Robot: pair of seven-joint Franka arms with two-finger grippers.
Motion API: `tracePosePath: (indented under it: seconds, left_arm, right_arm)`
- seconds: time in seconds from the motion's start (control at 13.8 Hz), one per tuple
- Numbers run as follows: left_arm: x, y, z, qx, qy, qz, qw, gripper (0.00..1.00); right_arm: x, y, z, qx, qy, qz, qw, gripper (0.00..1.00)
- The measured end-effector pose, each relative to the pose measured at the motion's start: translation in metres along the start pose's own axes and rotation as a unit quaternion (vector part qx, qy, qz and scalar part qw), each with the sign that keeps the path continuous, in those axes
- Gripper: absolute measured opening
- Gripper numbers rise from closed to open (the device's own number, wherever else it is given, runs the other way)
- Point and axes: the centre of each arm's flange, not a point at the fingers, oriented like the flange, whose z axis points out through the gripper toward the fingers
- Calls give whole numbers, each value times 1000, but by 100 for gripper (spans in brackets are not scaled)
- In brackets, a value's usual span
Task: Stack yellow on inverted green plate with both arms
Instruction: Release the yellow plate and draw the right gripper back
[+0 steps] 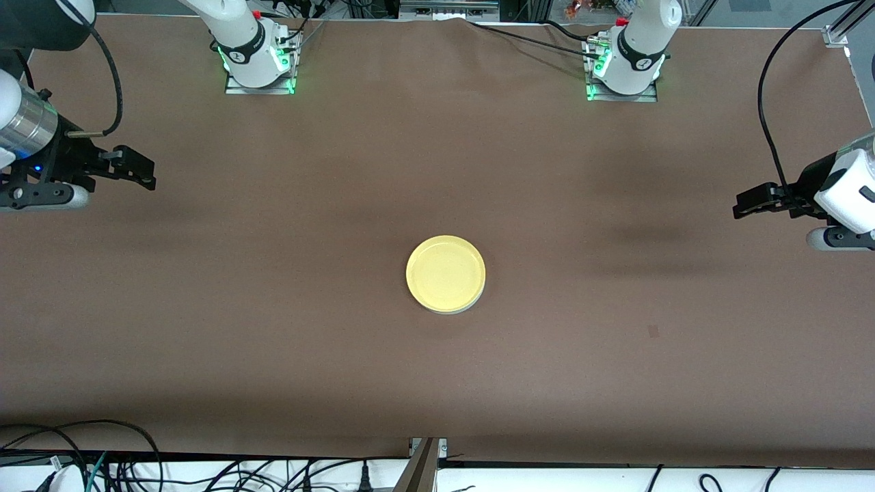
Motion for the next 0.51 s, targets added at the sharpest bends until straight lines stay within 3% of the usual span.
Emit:
tracePosePath:
  seconds: [0.29,0.51]
  left_arm:
    - [0,0,0,0,0,0,1000,100]
    - [0,0,0,0,0,0,1000,100]
  right_arm:
    - [-4,45,14,3,9,37,999,100]
    - [-6,33,10,3,12,28,1000,100]
